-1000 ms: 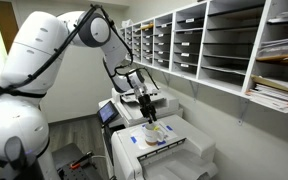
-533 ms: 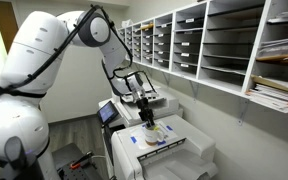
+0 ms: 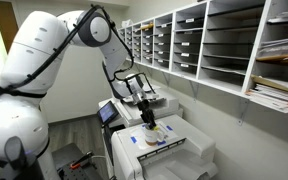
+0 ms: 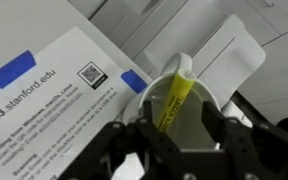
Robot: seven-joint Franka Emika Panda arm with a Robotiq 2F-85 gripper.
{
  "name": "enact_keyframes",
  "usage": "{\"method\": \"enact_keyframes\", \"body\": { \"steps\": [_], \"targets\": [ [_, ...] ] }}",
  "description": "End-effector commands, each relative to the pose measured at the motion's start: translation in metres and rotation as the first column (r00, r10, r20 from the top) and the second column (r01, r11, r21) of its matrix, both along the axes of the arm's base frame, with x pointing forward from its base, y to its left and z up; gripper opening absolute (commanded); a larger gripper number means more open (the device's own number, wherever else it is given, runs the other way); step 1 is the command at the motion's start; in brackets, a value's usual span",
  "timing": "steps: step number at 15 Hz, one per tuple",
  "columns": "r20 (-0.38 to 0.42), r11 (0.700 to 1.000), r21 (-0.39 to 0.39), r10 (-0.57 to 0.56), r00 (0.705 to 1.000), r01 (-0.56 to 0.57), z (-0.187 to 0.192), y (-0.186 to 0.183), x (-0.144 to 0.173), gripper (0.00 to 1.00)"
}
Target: Remove the pen from the cup and put it on the printer
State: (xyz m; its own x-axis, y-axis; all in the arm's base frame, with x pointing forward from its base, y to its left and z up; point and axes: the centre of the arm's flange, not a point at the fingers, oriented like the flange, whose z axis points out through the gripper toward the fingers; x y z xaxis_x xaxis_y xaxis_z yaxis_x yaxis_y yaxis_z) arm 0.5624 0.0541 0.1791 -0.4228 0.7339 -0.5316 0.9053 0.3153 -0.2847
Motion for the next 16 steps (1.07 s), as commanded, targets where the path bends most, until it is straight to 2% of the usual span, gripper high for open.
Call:
{"method": "enact_keyframes", "body": {
  "steps": [1, 4, 6, 7, 10, 11, 12, 13, 14, 16],
  "targets": [
    [-0.004, 0.999, 0.027, 0.025, 1.000, -0.025, 0.004, -0.012, -0.008, 0.66],
    [-0.010, 1.000, 0.018, 0.019, 1.000, -0.019, 0.002, -0.018, -0.011, 0.72],
    [-0.007, 1.000, 0.015, 0.020, 1.000, -0.020, 0.003, -0.019, -0.013, 0.57],
    [-0.009, 1.000, 0.015, 0.023, 1.000, -0.023, 0.003, -0.020, -0.015, 0.38],
    [-0.001, 0.999, 0.012, 0.044, 0.999, -0.044, 0.003, -0.022, -0.018, 0.28],
    [0.004, 0.999, 0.008, 0.046, 0.999, -0.046, 0.002, -0.022, -0.019, 0.19],
    [0.008, 0.999, 0.005, 0.051, 0.999, -0.051, 0.002, -0.023, -0.019, 0.05],
    [0.015, 0.998, 0.005, 0.058, 0.998, -0.058, 0.004, -0.023, -0.019, 0.01],
    [0.017, 0.998, 0.006, 0.057, 0.998, -0.057, 0.004, -0.024, -0.020, 0.05],
    [0.018, 0.999, 0.002, 0.047, 0.999, -0.047, 0.009, -0.024, -0.022, 0.05]
  ]
}}
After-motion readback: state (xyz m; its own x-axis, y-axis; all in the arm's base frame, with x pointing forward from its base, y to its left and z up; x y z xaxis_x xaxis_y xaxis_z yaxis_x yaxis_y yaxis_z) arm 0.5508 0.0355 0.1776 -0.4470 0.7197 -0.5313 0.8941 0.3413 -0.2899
